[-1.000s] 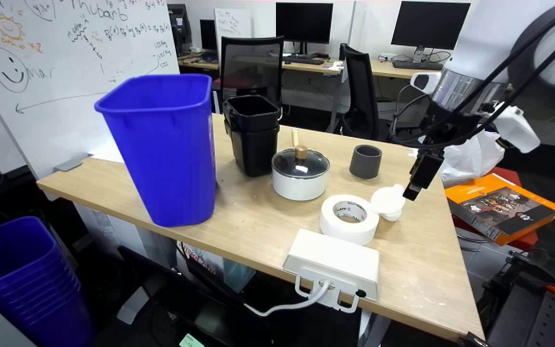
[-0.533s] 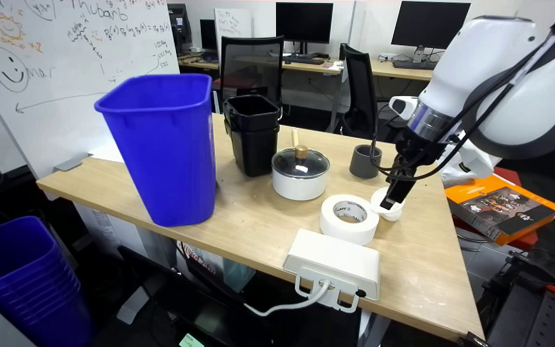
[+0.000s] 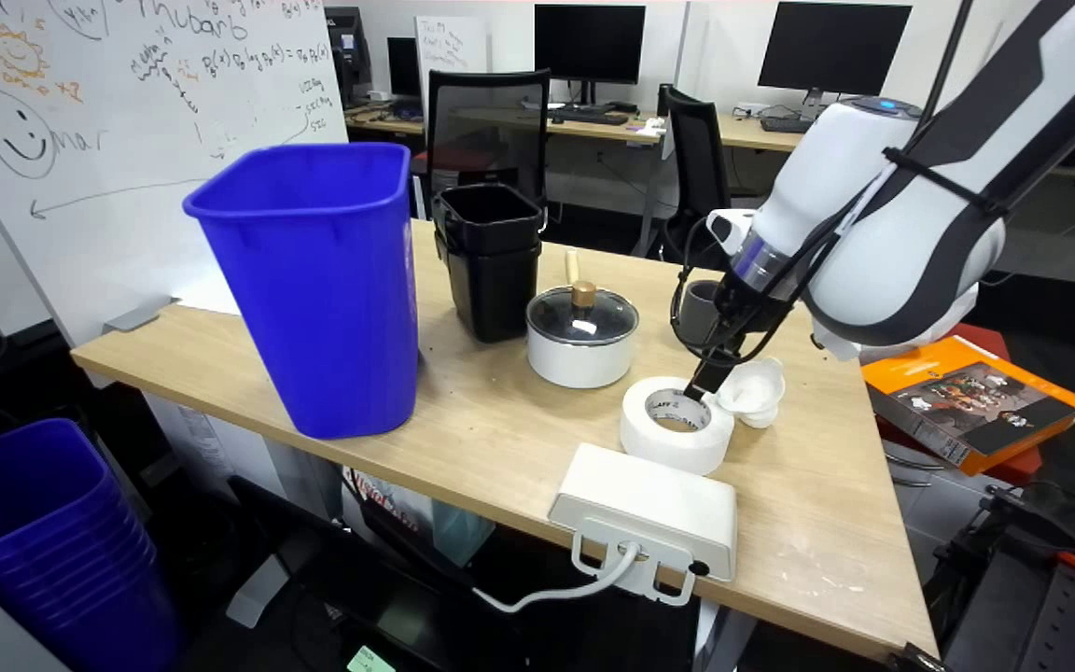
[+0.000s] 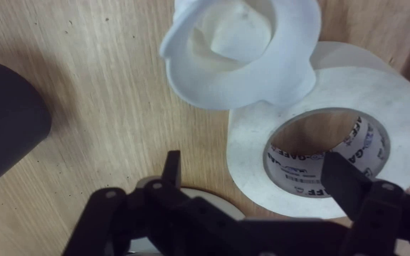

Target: Pick up the white tape and put it in the blue bin labelled 'paper recycling'.

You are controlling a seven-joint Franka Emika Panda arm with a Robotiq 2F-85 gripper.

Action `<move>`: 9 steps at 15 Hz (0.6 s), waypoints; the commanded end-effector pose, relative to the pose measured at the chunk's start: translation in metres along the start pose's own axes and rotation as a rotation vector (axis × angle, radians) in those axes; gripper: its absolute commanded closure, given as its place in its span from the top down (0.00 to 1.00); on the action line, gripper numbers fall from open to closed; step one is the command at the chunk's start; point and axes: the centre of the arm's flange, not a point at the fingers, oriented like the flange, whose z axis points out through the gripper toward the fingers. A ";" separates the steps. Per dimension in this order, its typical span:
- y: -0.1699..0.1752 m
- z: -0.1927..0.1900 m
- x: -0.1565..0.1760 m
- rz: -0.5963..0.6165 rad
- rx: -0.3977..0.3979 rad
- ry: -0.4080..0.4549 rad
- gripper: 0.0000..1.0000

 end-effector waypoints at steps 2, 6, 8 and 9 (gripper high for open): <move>0.005 0.032 0.001 -0.042 -0.003 0.019 1.00; 0.004 0.044 -0.001 -0.063 -0.001 0.022 0.92; 0.007 0.042 0.006 -0.060 -0.006 0.044 0.66; 0.009 0.039 0.010 -0.065 -0.014 0.054 0.60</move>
